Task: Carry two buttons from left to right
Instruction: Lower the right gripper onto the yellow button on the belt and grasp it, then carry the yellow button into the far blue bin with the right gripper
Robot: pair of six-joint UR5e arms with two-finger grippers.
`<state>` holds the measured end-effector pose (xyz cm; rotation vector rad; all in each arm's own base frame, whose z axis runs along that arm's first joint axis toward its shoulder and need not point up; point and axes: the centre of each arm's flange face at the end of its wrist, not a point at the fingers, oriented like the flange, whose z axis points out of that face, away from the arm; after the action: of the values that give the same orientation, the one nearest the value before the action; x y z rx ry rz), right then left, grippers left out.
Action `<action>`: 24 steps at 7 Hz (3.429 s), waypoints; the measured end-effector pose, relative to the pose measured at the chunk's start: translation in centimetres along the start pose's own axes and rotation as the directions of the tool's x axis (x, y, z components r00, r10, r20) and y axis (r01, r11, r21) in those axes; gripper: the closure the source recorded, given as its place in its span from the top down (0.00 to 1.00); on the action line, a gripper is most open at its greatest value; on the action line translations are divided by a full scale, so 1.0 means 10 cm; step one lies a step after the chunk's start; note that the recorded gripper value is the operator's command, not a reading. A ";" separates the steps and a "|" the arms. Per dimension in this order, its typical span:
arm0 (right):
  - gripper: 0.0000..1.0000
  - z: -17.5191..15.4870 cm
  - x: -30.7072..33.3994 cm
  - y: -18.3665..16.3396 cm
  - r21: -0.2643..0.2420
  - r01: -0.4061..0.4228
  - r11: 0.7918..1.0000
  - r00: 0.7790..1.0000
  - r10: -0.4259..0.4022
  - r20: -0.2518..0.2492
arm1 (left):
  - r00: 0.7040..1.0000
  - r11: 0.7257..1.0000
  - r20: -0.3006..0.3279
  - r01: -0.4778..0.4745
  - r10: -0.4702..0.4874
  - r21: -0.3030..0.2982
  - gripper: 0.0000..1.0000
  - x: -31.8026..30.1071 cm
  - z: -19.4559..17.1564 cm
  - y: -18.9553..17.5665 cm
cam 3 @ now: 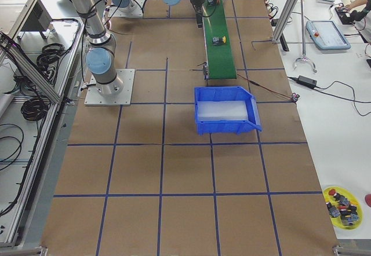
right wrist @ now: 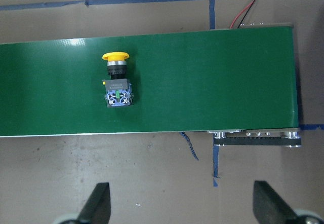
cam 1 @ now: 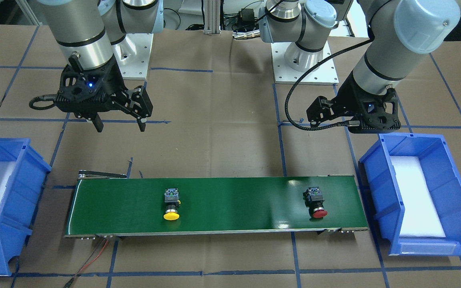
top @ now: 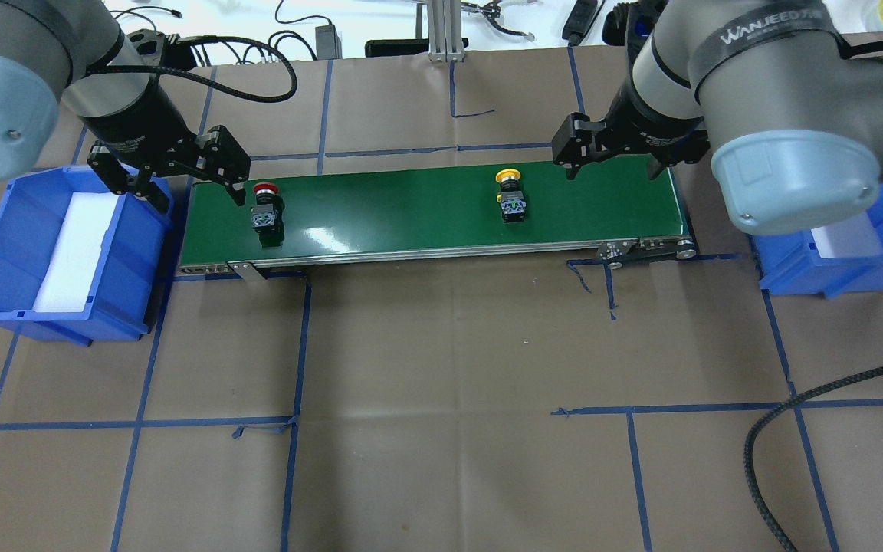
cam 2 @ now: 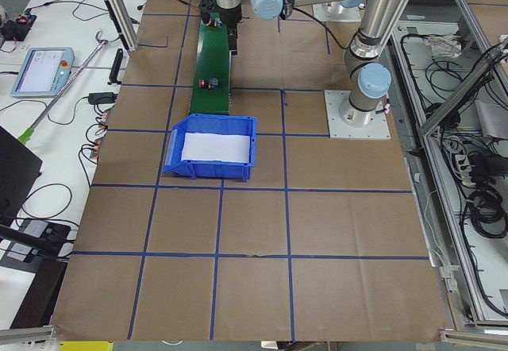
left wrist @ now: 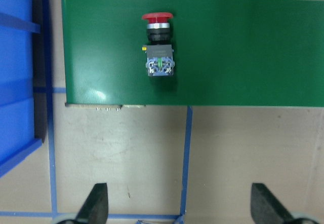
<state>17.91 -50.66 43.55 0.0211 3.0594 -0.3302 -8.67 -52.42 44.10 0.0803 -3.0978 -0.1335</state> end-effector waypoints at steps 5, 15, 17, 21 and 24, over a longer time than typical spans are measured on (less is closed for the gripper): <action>1.00 1.04 0.03 -0.42 -0.047 -0.018 0.999 1.000 0.018 -0.006 | 1.000 1.000 0.003 0.020 -0.020 -0.011 1.00 0.14 -0.19 0.04; 0.03 1.99 0.16 -0.59 -0.175 -0.016 0.984 0.998 0.006 -0.057 | 0.999 0.999 0.005 0.035 -0.035 0.011 1.00 0.19 -0.22 0.00; 0.03 1.85 0.45 -0.69 -0.158 -0.004 0.987 0.992 -0.017 -0.129 | 0.999 0.999 0.005 0.034 -0.034 0.012 1.00 0.19 -0.22 0.00; 0.03 0.25 1.73 -0.98 -0.087 0.033 0.996 0.983 -0.047 -0.175 | 0.999 0.999 0.003 0.034 -0.034 0.012 1.00 0.19 -0.22 -0.01; 0.03 0.20 3.15 -0.94 -0.159 0.096 0.983 0.978 -0.123 -0.170 | 0.999 0.999 0.004 0.032 -0.032 0.013 1.00 0.18 -0.23 0.00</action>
<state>-13.56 -60.05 41.54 -0.1340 3.2633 -0.1067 -10.39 -52.74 46.41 0.1298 -3.1024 -0.1144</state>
